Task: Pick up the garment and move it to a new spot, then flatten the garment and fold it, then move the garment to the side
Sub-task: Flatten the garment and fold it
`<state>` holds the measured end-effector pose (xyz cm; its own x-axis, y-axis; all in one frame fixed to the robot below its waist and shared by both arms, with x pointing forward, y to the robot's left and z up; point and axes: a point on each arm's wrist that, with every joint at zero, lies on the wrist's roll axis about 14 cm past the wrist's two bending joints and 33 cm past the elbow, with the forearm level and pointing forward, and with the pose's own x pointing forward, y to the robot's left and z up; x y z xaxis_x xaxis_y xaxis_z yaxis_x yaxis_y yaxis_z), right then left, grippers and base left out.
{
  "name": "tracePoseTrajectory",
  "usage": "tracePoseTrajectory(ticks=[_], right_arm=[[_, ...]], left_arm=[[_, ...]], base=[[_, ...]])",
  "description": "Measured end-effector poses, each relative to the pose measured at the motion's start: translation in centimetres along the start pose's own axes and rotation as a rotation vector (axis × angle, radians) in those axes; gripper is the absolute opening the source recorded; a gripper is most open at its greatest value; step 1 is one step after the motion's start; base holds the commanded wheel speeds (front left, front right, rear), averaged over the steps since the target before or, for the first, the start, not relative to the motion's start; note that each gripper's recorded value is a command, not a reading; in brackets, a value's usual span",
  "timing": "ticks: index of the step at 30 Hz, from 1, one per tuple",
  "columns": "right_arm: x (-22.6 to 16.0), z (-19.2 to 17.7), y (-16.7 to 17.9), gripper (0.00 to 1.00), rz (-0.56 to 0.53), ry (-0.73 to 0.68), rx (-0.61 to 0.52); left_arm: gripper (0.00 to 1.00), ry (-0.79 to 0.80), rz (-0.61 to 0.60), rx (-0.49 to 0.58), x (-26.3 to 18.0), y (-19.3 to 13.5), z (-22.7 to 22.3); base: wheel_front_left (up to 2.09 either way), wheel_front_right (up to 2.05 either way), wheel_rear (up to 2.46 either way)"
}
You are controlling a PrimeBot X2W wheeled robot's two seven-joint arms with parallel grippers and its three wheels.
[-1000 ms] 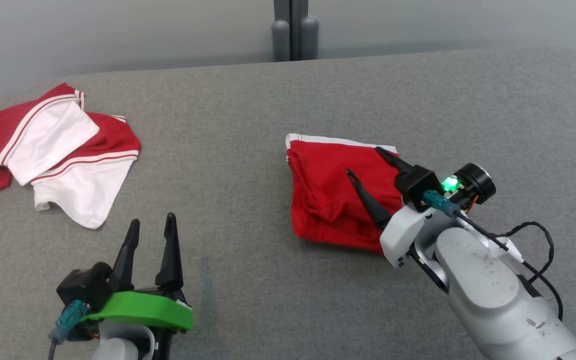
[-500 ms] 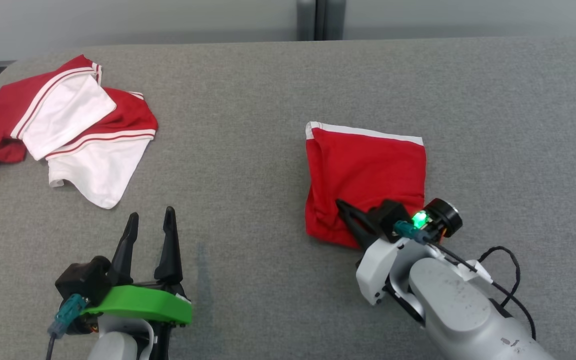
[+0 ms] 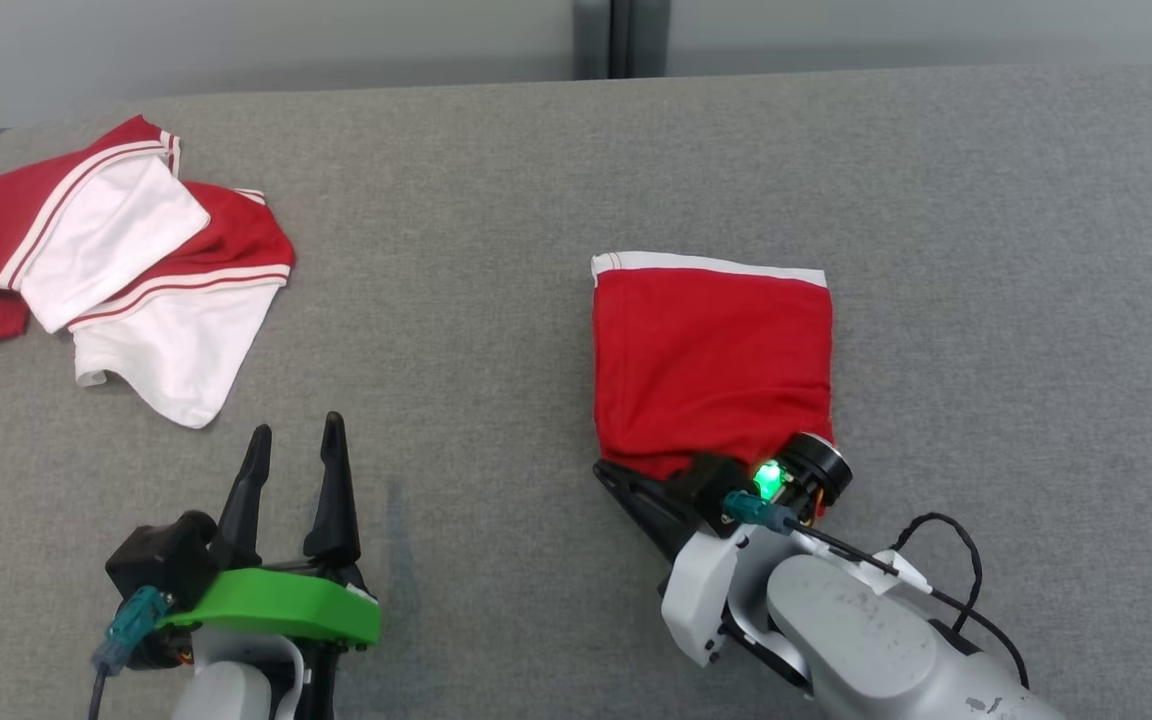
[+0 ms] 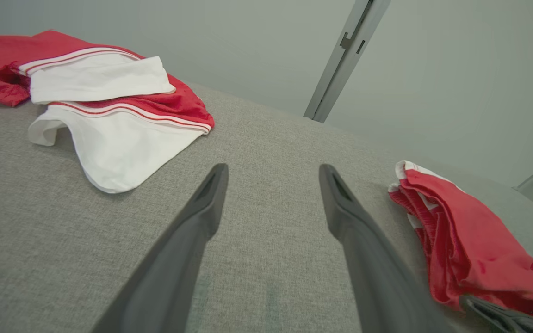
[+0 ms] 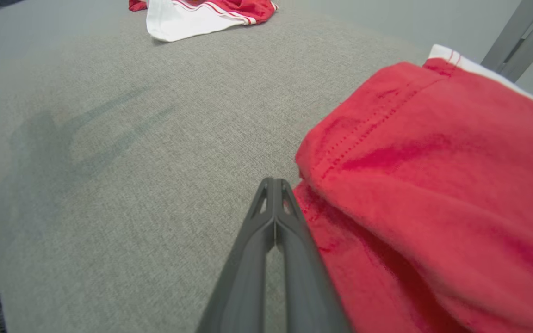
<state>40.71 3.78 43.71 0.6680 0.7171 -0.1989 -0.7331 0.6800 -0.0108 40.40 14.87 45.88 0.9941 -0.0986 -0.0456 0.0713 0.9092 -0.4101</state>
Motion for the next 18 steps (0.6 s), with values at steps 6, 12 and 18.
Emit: tracePoseTrajectory(ticks=[6, 12, 18], right_arm=[[-0.4, 3.9, -0.6, 0.0, -0.028, -0.111, -0.012], [-4.5, 9.6, -6.2, 1.0, -0.253, -0.296, 0.001], [-10.7, 8.8, -11.7, 1.0, -0.516, -0.327, 0.045]], left_arm=[[1.0, -0.02, -0.03, 0.019, 0.3, -0.9, 0.7], [1.0, -0.044, -0.114, 0.097, 0.3, -3.5, 1.6], [1.0, -0.051, -0.153, 0.089, -0.2, -5.4, 1.7]], base=[[0.0, 0.0, 0.0], [0.0, 0.0, 0.0], [0.0, 0.0, 0.0]])
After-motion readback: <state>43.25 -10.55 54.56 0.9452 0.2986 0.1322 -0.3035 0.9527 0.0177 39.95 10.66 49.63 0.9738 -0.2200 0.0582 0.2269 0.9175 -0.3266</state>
